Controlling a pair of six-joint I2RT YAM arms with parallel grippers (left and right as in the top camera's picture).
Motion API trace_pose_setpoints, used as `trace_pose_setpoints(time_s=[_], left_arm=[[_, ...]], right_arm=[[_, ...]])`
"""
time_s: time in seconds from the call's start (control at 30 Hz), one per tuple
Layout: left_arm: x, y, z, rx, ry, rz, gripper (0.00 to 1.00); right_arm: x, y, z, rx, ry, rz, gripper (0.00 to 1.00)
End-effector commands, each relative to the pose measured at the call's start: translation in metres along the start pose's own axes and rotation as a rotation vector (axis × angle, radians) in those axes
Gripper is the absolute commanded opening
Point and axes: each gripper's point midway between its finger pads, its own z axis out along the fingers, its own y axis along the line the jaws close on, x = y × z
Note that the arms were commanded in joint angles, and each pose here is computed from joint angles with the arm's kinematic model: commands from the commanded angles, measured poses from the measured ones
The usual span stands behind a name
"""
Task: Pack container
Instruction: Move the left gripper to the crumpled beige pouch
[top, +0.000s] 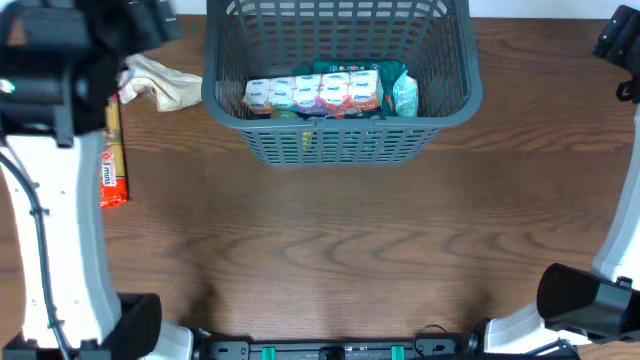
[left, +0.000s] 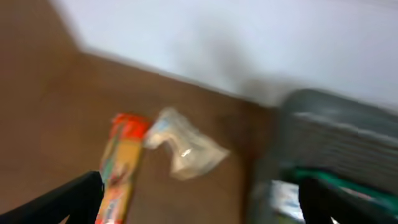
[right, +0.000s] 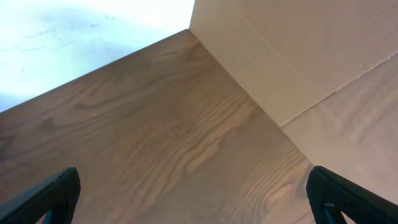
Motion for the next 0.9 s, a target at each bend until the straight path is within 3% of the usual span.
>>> trace_pose_setpoints(time_s=[0.0,0.33,0.63,0.87], left_arm=[[0.015,0.034,0.034,-0.089,0.098,-0.152,0.99],[0.075,0.069,0.147,-0.125,0.410,-0.456,0.99],[0.126,0.041,0.231,-0.066,0.567,-0.461,0.99],[0.162,0.033,0.273,-0.112,0.634,-0.535,0.99]], right_arm=[[-0.005,-0.007,-0.005,0.012,-0.018,0.027,0.99],[-0.005,-0.007,-0.005,0.012,-0.018,0.026,0.99],[-0.005,-0.007,-0.005,0.012,-0.018,0.026,0.99],[-0.005,-0.007,-0.005,0.012,-0.018,0.027,0.99]])
